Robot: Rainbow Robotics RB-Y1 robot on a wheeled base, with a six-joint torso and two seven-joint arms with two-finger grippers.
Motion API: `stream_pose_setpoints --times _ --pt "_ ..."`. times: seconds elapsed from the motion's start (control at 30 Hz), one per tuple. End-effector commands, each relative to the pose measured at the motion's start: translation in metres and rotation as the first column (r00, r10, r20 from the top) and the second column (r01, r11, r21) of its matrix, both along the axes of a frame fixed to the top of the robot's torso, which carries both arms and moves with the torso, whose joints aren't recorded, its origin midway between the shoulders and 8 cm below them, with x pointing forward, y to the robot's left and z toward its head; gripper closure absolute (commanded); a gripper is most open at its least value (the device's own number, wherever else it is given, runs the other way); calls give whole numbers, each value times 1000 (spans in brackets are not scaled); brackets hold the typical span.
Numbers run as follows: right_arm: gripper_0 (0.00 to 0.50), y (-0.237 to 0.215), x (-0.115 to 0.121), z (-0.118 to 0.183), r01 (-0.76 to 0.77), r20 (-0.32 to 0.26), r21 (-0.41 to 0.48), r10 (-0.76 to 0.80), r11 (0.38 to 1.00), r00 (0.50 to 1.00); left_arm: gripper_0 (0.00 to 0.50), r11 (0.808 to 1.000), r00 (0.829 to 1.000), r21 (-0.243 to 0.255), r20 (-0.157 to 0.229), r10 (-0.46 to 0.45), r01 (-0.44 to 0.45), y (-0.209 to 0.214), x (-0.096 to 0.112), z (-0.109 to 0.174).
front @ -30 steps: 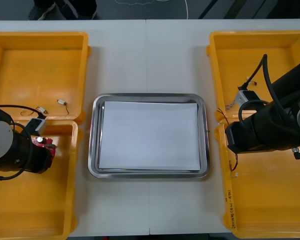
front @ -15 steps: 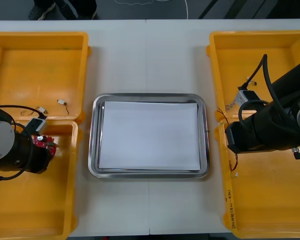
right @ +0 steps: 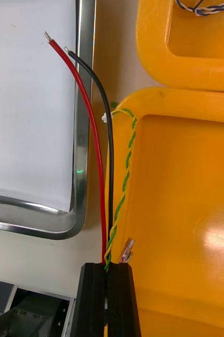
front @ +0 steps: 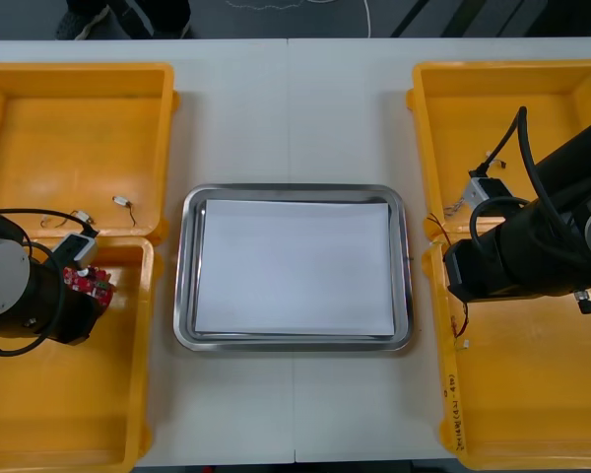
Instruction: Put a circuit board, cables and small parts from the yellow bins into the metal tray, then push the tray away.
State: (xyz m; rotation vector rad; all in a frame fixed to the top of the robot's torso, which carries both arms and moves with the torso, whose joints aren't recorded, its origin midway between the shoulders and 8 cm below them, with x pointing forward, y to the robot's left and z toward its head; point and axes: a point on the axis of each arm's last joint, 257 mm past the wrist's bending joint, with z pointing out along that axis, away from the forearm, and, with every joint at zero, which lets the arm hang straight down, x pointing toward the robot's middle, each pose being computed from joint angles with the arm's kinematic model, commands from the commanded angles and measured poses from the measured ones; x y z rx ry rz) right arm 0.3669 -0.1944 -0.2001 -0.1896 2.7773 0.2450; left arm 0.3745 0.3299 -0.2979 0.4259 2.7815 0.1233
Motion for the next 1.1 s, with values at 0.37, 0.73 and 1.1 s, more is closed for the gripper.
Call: stream_pose_setpoints --times 0.37,0.73,1.1 --pt "500 13 3 7 6 15 28 -6 1000 1000 500 998 998 6 -11 -66 66 9 -15 14" --pt "500 13 3 7 5 14 29 -5 1000 1000 500 999 998 -11 -33 -45 45 32 -60 22" --pt "500 14 2 7 2 10 32 -3 999 1000 499 999 997 4 -62 -35 35 49 -95 13"
